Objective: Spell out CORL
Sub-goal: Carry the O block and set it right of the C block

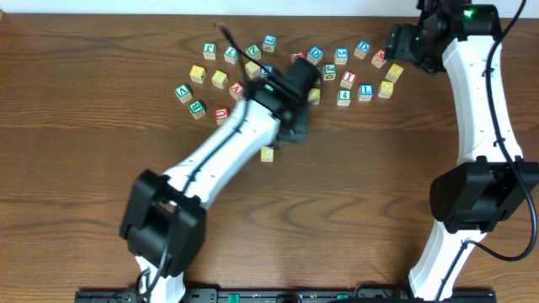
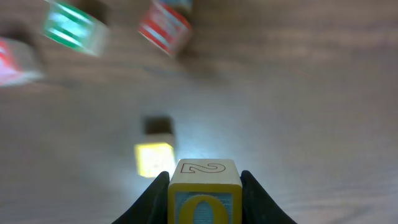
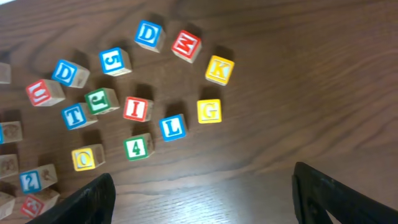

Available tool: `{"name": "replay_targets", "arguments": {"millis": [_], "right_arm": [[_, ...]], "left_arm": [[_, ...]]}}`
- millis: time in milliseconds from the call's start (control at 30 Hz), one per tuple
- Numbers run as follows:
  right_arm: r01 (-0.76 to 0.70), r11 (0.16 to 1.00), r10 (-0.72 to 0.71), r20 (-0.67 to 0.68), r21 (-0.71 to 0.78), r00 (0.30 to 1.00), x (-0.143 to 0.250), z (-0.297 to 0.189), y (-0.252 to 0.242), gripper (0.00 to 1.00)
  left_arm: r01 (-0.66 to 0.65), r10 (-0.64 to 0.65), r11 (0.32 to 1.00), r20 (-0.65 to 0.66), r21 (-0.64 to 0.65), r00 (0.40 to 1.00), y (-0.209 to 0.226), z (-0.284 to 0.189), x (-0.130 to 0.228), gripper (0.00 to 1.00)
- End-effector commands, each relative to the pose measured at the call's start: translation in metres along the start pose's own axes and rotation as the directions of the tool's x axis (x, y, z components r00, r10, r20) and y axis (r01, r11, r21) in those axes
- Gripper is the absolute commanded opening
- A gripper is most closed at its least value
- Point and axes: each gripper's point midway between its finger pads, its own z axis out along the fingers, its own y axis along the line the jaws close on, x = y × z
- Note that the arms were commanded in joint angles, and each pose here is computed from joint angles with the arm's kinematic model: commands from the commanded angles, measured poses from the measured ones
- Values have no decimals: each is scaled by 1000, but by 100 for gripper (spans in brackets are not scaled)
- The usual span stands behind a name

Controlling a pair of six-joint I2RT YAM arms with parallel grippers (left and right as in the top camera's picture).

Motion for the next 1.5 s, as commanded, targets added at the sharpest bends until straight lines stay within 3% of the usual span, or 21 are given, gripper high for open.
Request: {"name": "replay_targets", "arguments": {"millis": [0, 300, 1233, 1300, 1467], "right_arm": [[7, 1000, -7, 34, -3, 999, -6, -17, -2, 86], [8, 1000, -8, 16, 2, 1000, -2, -16, -3, 86], [9, 1000, -9, 4, 5, 1000, 1, -16, -3, 87], [9, 1000, -9, 3, 5, 1000, 2, -16, -3, 87], [9, 1000, -9, -2, 6, 1000, 3, -17, -4, 87]], "left_arm": [[-17, 14, 999, -85, -39, 996, -14, 36, 29, 21], [2, -17, 996, -163, -92, 986, -12, 75, 48, 21], [130, -143, 984, -103, -123, 984, 10, 93, 36, 22], [130, -143, 984, -104, -124, 984, 10, 93, 36, 31], [130, -143, 984, -104, -124, 984, 10, 93, 36, 34]]}}
